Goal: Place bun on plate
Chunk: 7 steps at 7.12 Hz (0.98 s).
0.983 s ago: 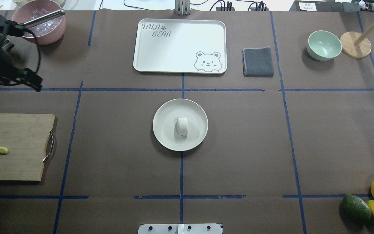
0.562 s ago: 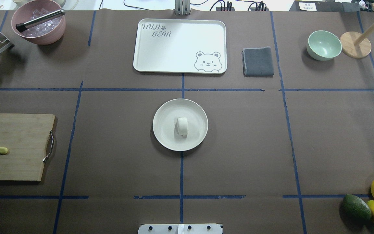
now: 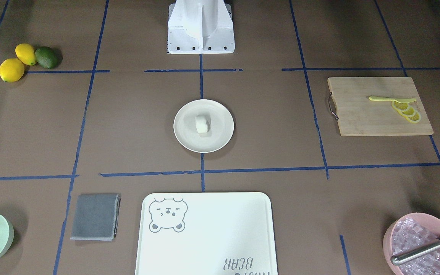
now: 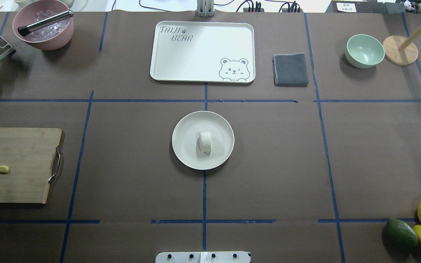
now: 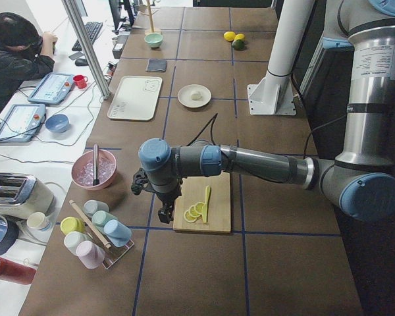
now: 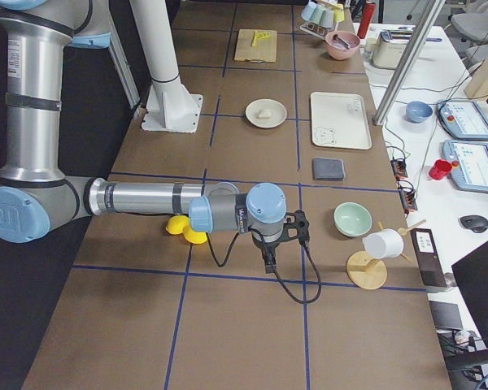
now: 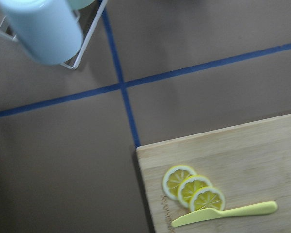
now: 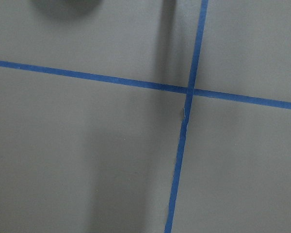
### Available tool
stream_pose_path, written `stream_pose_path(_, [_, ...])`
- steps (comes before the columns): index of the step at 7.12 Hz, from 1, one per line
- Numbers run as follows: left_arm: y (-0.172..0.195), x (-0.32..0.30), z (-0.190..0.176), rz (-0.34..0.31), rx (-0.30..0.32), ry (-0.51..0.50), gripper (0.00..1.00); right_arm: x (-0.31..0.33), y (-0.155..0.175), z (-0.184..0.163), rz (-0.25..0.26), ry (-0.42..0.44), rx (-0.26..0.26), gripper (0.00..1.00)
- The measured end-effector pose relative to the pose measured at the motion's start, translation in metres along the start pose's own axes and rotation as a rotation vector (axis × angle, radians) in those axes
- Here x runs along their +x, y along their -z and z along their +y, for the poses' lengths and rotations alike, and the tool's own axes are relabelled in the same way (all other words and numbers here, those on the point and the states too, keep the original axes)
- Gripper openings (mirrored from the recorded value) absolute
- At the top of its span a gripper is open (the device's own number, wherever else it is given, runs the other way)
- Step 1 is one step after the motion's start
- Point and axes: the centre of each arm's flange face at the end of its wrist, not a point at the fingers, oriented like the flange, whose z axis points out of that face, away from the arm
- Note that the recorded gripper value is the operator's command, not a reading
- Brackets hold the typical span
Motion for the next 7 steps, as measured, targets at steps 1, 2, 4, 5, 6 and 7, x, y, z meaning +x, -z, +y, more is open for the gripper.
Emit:
stream_pose_path(1, [-0.005, -0.013, 0.01, 0.003, 0.0, 0.022, 1.0, 0.0, 0.0, 0.0, 0.0, 0.0, 0.0, 1.0])
stream_pose_path(2, [-0.01, -0.022, 0.016, 0.006, -0.005, 0.042, 1.0, 0.001, -0.001, 0.0, 0.001, 0.0, -0.001, 1.0])
stream_pose_path(4, [-0.029, -0.043, 0.025, 0.006, -0.001, 0.062, 1.0, 0.002, -0.001, 0.0, 0.001, -0.001, -0.002, 1.0])
stream_pose_path(5, [-0.036, -0.051, 0.026, 0.002, 0.015, 0.076, 1.0, 0.002, -0.002, 0.001, 0.0, -0.002, -0.003, 1.0])
stream_pose_path(6, [-0.039, -0.054, 0.026, -0.001, 0.028, 0.089, 1.0, 0.002, -0.002, 0.001, 0.0, -0.002, -0.003, 1.0])
stream_pose_path(7, [-0.039, -0.054, 0.025, -0.003, 0.035, 0.093, 1.0, 0.002, -0.002, 0.001, 0.0, -0.001, -0.003, 1.0])
